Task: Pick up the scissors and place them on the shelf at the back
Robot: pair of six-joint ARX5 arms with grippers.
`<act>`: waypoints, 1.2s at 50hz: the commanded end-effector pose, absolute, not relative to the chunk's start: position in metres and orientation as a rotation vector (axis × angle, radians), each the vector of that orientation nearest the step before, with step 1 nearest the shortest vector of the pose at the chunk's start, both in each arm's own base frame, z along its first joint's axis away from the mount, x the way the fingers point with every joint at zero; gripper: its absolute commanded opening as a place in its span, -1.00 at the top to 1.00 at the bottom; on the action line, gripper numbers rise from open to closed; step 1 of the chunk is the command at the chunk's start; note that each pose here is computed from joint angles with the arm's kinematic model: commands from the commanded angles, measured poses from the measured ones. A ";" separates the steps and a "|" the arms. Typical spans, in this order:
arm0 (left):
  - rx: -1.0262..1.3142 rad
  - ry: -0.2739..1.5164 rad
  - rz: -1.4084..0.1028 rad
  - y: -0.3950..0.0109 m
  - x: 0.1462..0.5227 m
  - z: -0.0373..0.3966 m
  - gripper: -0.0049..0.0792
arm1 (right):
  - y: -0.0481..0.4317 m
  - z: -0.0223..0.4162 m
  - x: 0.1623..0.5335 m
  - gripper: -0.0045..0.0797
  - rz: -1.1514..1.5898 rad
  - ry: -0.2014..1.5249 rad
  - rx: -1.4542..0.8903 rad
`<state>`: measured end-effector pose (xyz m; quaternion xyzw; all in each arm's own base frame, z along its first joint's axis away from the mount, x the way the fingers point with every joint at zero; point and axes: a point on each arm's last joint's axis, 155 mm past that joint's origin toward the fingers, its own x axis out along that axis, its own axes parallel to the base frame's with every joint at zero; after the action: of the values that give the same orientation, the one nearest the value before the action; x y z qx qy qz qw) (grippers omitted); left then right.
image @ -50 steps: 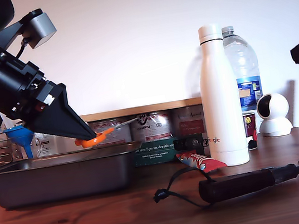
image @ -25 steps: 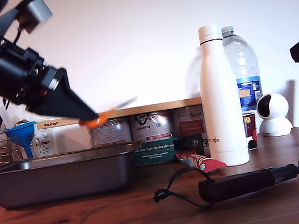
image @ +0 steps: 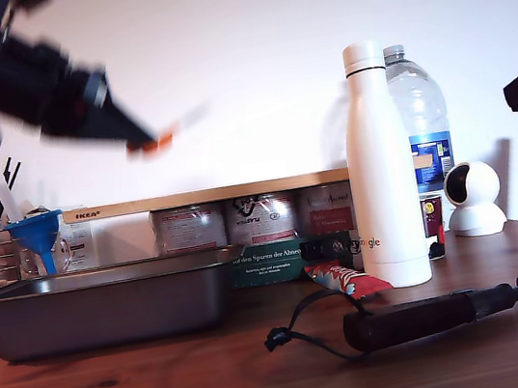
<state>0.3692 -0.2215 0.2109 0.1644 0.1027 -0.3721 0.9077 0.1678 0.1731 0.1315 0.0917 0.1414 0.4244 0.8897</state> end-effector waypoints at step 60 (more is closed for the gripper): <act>0.344 0.526 -0.656 -0.227 0.533 0.210 0.94 | 0.174 0.126 0.167 0.92 0.883 0.307 0.190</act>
<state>0.5274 -0.2266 0.2252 0.1669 0.2378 -0.3178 0.9025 0.1673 0.1728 0.1283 0.0915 0.1482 0.4233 0.8891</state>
